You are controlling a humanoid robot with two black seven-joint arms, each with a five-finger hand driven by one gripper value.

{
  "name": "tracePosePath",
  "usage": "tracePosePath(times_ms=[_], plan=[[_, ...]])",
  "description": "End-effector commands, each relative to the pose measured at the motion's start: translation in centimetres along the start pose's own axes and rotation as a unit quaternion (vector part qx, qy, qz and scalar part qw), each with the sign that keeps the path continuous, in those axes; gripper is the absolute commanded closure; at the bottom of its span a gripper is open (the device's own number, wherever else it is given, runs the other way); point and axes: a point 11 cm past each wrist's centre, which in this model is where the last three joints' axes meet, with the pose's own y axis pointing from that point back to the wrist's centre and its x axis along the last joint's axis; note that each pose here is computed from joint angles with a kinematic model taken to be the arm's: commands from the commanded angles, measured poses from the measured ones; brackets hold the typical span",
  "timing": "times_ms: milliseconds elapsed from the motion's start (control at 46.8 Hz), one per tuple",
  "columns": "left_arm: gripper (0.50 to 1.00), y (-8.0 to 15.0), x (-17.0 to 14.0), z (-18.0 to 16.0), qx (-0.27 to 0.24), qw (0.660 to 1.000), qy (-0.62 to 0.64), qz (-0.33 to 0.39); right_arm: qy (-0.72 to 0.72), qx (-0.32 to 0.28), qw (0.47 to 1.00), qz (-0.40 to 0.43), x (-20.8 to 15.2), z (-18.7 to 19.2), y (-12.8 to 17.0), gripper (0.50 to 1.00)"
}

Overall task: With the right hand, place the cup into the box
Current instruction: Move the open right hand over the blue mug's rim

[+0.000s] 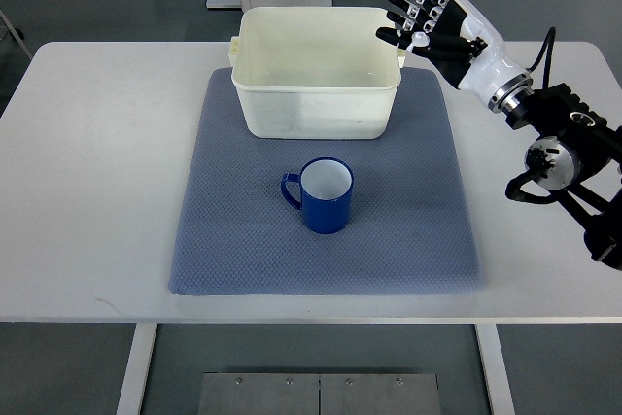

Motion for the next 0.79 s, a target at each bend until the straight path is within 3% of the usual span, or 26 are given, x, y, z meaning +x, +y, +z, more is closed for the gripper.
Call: tracePosePath(times_ms=[0, 321, 770], plan=[[0.500, 0.0, 0.0, 0.0, 0.000, 1.000, 0.000, 0.000, 0.016, -0.001, 0.999, -0.034, -1.7, -0.1, -0.2, 0.500], [0.500, 0.0, 0.0, 0.0, 0.000, 1.000, 0.000, 0.000, 0.076, -0.048, 0.986, -0.140, -6.9, 3.3, 0.9, 0.500], [0.500, 0.0, 0.0, 0.0, 0.000, 1.000, 0.000, 0.000, 0.108, -0.089, 0.976, -0.169, -8.1, 6.6, 2.1, 0.500]])
